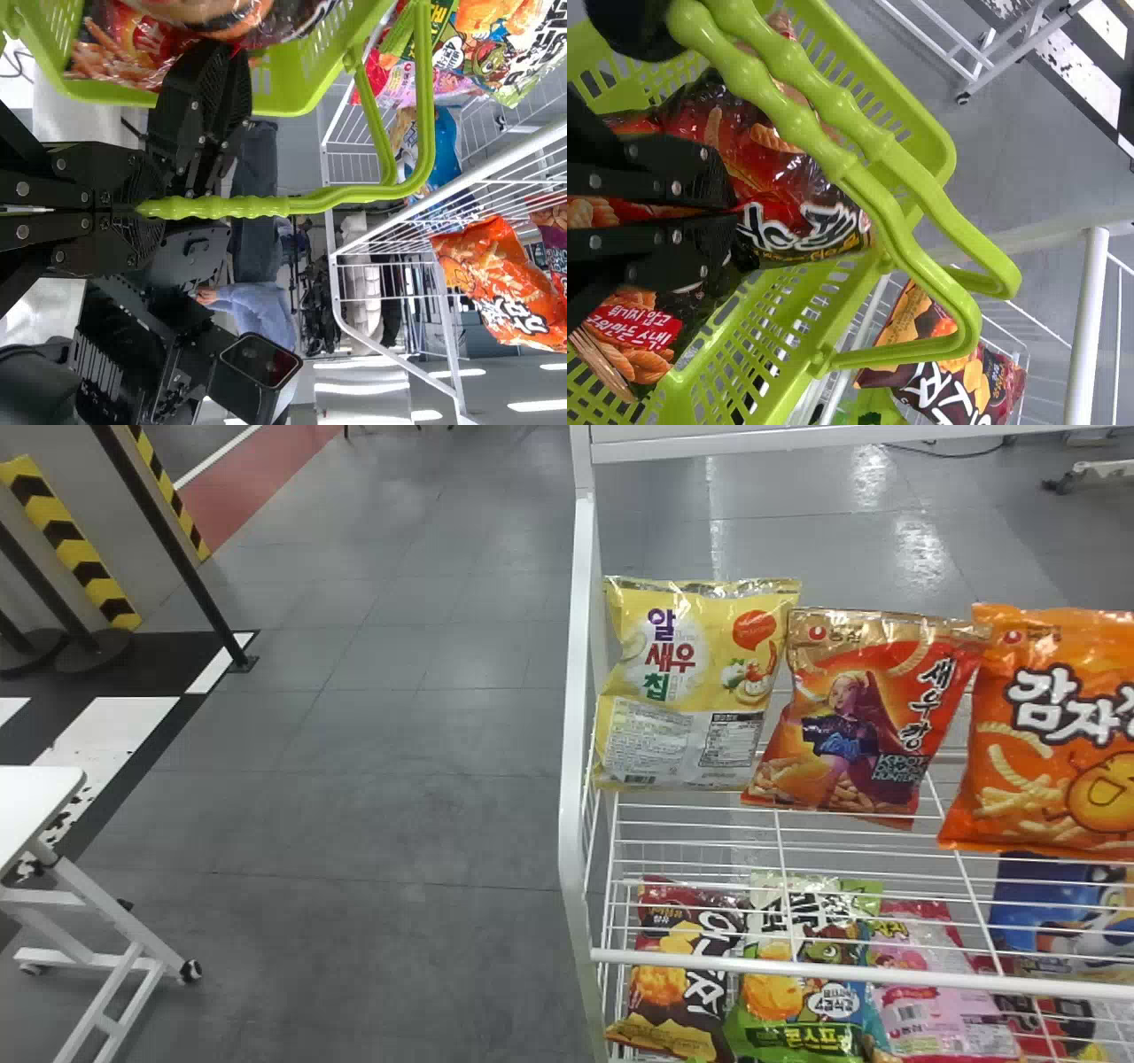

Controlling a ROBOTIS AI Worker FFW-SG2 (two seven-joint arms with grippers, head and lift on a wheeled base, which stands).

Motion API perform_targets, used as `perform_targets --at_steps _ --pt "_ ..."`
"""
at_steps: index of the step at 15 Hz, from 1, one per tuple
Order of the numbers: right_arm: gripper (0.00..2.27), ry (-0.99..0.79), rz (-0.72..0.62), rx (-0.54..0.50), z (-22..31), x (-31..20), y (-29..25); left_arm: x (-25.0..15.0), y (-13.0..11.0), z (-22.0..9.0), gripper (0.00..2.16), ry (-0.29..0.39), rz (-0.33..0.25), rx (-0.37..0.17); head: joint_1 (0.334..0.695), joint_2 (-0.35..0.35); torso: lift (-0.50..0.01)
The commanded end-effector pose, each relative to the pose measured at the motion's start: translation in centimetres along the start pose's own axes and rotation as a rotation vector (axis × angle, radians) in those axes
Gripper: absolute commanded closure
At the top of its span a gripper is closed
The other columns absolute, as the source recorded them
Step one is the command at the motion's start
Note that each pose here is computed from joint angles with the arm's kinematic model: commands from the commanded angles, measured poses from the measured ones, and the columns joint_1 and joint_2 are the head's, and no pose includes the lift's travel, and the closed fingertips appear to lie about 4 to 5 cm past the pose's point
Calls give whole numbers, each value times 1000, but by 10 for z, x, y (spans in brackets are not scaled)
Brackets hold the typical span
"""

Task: Hold basket handle with left hand then pick spicy shrimp crackers with right hand and place into basket

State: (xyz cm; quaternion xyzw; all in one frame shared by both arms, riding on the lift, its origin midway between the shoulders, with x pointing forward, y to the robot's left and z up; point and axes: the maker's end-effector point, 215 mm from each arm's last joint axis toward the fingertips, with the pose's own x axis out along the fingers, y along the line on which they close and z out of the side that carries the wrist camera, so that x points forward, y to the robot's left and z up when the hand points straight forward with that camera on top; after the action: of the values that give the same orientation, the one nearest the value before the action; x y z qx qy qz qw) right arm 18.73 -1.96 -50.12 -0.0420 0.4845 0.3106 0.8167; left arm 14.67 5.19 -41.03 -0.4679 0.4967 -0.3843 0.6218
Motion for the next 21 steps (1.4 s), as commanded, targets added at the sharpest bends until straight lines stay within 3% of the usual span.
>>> perform_targets --at_steps 1,11,16,19,21 --pt "-2 10 -34 -1 -8 -4 -13 0 -1 1 1889 -5 -5 -2 695 137 -37" --pt "83 -142 -145 154 32 -75 -100 -9 1 8 1889 -31 -11 -8 695 -161 -37" --pt "87 -471 -238 281 107 -122 -180 -8 3 9 1889 -30 -9 -13 695 -227 -37" --pt "90 -796 -291 263 163 -163 -223 -6 5 11 1889 -28 -7 -14 695 -291 -37" --pt "90 -886 -312 259 172 -170 -239 -4 6 13 1889 -26 -3 -9 695 -312 -37"
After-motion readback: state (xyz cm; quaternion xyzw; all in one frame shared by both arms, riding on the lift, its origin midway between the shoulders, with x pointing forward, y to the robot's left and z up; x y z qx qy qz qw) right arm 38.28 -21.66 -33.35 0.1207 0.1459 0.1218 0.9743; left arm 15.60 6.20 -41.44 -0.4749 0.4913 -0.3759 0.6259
